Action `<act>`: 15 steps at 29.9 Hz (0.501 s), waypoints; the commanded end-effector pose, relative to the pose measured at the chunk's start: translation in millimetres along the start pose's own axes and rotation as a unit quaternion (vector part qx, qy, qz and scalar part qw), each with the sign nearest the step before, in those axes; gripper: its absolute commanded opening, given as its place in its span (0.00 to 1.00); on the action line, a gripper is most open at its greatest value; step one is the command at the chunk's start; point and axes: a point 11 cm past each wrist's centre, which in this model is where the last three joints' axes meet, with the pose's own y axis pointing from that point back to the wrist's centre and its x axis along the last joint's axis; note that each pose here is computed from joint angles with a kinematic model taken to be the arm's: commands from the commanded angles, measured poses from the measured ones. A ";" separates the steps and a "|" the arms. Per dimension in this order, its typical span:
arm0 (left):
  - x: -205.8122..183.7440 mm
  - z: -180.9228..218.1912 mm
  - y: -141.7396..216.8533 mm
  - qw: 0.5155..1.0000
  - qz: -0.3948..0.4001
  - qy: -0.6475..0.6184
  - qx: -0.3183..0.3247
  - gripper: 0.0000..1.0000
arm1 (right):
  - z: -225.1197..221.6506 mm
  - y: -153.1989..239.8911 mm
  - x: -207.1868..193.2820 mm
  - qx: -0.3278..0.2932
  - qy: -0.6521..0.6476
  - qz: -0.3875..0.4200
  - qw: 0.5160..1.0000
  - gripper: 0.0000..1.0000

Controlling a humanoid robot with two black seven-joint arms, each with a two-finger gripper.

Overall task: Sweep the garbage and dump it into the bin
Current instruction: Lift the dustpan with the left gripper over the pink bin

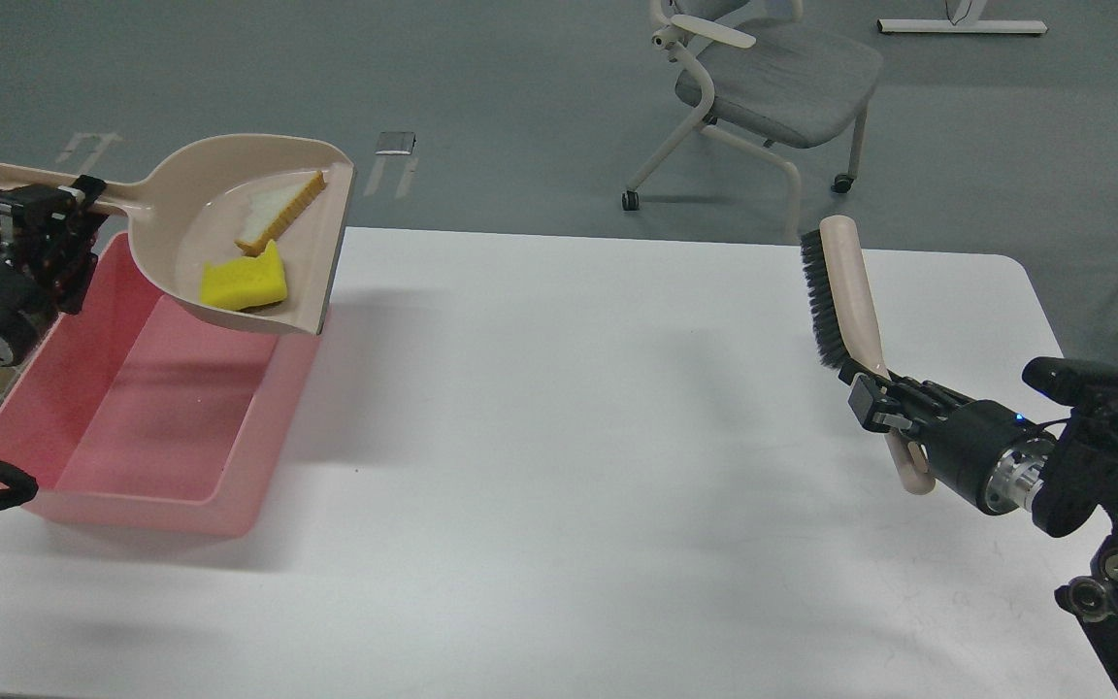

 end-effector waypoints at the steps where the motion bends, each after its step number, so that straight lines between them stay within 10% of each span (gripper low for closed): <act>1: 16.4 1.3 3.8 1.000 0.008 -0.006 0.004 0.00 | -0.8 -0.3 -0.4 0.001 -0.001 0.000 1.000 0.21; 15: 57.7 23.3 23.4 0.998 0.010 -0.062 0.003 0.00 | -0.9 -1.6 -2.8 0.002 -0.004 -0.002 1.000 0.21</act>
